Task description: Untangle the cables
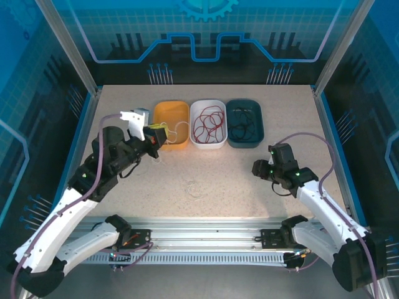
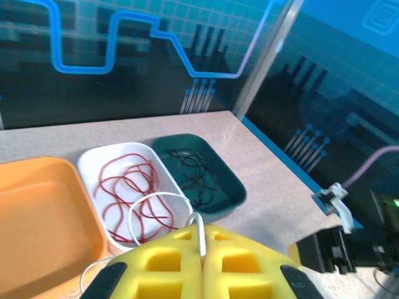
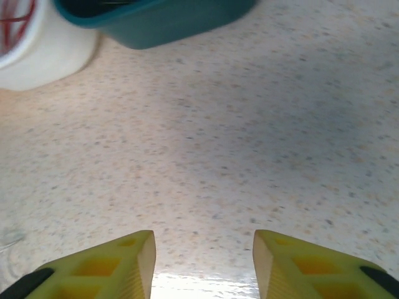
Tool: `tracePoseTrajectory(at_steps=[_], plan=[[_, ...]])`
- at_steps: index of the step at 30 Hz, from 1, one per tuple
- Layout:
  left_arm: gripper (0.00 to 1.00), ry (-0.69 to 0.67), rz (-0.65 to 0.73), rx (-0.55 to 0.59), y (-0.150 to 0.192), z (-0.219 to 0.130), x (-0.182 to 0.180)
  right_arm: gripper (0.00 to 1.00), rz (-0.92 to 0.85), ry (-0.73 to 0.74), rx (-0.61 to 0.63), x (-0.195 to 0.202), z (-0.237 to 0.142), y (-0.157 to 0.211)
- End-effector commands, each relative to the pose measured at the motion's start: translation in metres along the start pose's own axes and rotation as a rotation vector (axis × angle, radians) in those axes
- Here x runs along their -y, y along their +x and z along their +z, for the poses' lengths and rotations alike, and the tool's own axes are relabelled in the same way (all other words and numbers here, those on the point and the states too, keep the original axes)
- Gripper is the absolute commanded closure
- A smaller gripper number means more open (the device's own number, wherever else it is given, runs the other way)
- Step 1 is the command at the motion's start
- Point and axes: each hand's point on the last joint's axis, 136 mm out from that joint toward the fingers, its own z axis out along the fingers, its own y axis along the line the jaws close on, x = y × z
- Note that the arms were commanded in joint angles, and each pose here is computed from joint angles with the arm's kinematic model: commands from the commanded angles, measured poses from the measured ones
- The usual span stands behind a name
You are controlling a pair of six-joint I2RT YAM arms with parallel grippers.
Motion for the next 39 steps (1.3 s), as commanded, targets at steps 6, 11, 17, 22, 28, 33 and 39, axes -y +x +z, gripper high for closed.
tracePoseTrajectory(at_steps=[6, 11, 17, 22, 28, 33, 39], plan=[[1.0, 0.217, -0.044, 0.071, -0.041, -0.016, 0.047, 0.44, -0.207, -0.245, 0.065, -0.087, -0.016, -0.017], [1.0, 0.274, -0.066, 0.12, -0.058, -0.03, 0.06, 0.4, -0.312, -0.326, 0.024, -0.131, -0.003, -0.006], [1.0, 0.274, -0.094, 0.074, -0.049, -0.016, 0.058, 0.0, -0.49, -0.459, 0.033, -0.202, 0.0, 0.008], [1.0, 0.271, -0.117, 0.058, -0.047, -0.004, 0.056, 0.05, -0.62, -0.532, 0.099, -0.251, -0.001, 0.017], [1.0, 0.306, -0.131, 0.074, -0.055, -0.004, 0.063, 0.2, -0.568, -0.531, 0.146, -0.273, 0.032, 0.012], [1.0, 0.326, -0.137, 0.078, -0.059, -0.008, 0.067, 0.42, -0.516, -0.507, 0.172, -0.28, 0.057, 0.009], [1.0, 0.257, -0.096, 0.134, -0.07, -0.022, 0.059, 0.63, -0.464, -0.424, 0.126, -0.255, 0.082, 0.018]])
